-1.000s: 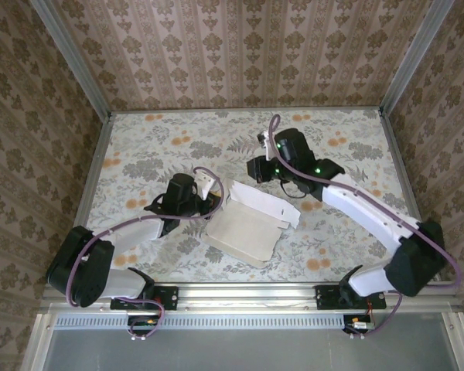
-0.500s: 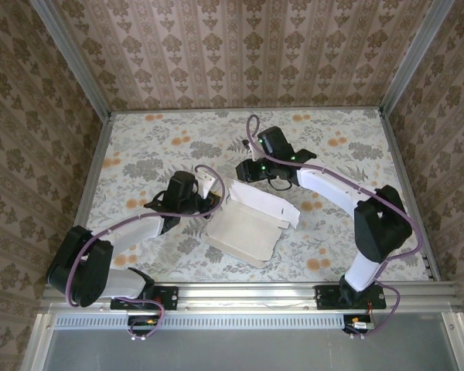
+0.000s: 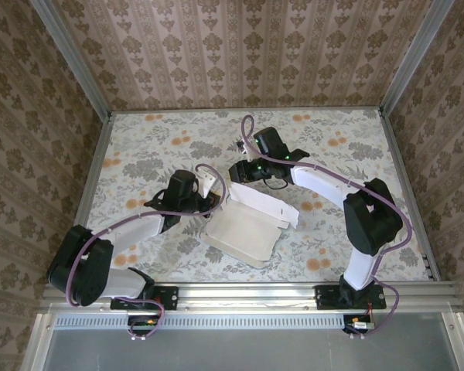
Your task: Fold the paper box
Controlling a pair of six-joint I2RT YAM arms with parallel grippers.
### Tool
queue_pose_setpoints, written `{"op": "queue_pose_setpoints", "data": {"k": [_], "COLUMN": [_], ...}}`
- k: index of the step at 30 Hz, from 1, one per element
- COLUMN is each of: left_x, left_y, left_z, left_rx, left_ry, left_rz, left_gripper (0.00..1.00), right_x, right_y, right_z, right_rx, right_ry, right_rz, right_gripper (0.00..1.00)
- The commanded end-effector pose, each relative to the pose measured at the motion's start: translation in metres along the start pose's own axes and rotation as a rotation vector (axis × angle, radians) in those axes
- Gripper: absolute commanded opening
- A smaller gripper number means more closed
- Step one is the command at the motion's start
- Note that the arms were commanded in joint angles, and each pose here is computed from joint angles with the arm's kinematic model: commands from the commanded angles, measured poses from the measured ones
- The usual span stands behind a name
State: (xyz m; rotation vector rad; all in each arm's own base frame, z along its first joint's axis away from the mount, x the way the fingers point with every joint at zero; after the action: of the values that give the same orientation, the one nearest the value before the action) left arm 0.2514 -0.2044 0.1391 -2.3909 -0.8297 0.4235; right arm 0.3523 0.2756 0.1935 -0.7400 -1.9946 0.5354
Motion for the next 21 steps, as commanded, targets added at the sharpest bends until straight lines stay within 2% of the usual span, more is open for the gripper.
{"op": "queue_pose_setpoints", "data": {"k": [1, 21], "left_x": [0.004, 0.004], "left_y": [0.003, 0.004], "left_z": [0.021, 0.011], "left_rx": [0.114, 0.105], "left_ry": [-0.018, -0.021], "left_rz": [-0.014, 0.002], "left_gripper": [0.0, 0.0], "right_x": [0.005, -0.013], "right_y": [0.001, 0.014], "right_z": [-0.005, 0.013], "right_rx": [0.002, 0.03], "right_ry": [-0.026, -0.121], "right_rz": [-0.043, 0.106], "right_gripper": [0.33, 0.39]}}
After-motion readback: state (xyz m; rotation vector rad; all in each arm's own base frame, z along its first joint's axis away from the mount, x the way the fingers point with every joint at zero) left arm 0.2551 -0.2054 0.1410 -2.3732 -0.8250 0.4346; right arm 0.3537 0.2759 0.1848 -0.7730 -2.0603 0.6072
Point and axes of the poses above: each hand's point on the last joint's axis, 136 mm out from that joint toward the fingers, its own y axis out along the fingers, its own x axis along the line the jaws close on, z = x × y, the point moved 6 cm from there along -y, back along the fingers, and after that the axes turned 6 degrees about y, right-handed, at the moved point
